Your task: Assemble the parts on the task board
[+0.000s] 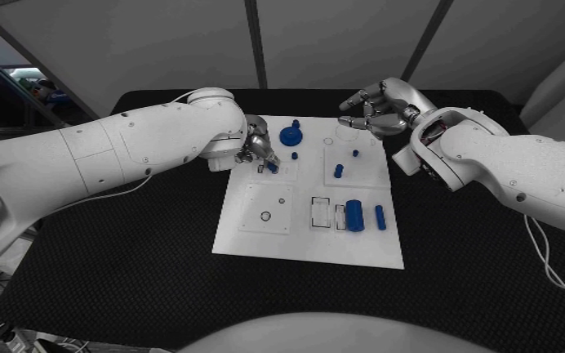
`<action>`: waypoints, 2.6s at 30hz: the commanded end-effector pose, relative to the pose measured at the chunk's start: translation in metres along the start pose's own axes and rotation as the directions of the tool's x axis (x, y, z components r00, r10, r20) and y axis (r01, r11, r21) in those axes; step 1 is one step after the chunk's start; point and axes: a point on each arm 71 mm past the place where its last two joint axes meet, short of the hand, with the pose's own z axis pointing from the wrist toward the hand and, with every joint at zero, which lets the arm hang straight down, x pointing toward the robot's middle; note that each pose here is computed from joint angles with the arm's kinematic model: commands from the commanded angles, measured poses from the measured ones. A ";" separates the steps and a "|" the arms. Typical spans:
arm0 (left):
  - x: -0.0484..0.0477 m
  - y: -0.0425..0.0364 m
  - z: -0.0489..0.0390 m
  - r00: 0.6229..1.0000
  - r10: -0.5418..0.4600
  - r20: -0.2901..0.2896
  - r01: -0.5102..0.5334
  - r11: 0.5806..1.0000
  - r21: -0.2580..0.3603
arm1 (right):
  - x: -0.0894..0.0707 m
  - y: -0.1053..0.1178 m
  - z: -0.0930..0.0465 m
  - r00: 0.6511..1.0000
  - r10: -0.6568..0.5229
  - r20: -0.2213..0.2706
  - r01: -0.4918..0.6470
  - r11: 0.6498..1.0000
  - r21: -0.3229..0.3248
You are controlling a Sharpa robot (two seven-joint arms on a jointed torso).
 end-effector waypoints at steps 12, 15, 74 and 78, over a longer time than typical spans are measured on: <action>0.0034 0.0002 0.0018 1.000 0.029 -0.010 -0.030 0.999 -0.012 | 0.001 0.002 0.001 1.000 0.002 -0.011 -0.002 1.000 -0.009; 0.0039 0.0000 0.0021 1.000 0.028 -0.010 -0.028 1.000 -0.011 | 0.001 0.002 0.001 1.000 0.002 -0.012 -0.002 1.000 -0.009; 0.0101 0.0043 0.0046 1.000 0.009 0.019 -0.008 1.000 -0.016 | 0.001 0.000 0.001 1.000 0.001 -0.026 -0.001 1.000 -0.003; 0.0104 0.0042 0.0047 1.000 0.011 0.017 -0.011 1.000 -0.016 | 0.001 0.000 0.001 1.000 0.001 -0.027 -0.001 1.000 -0.003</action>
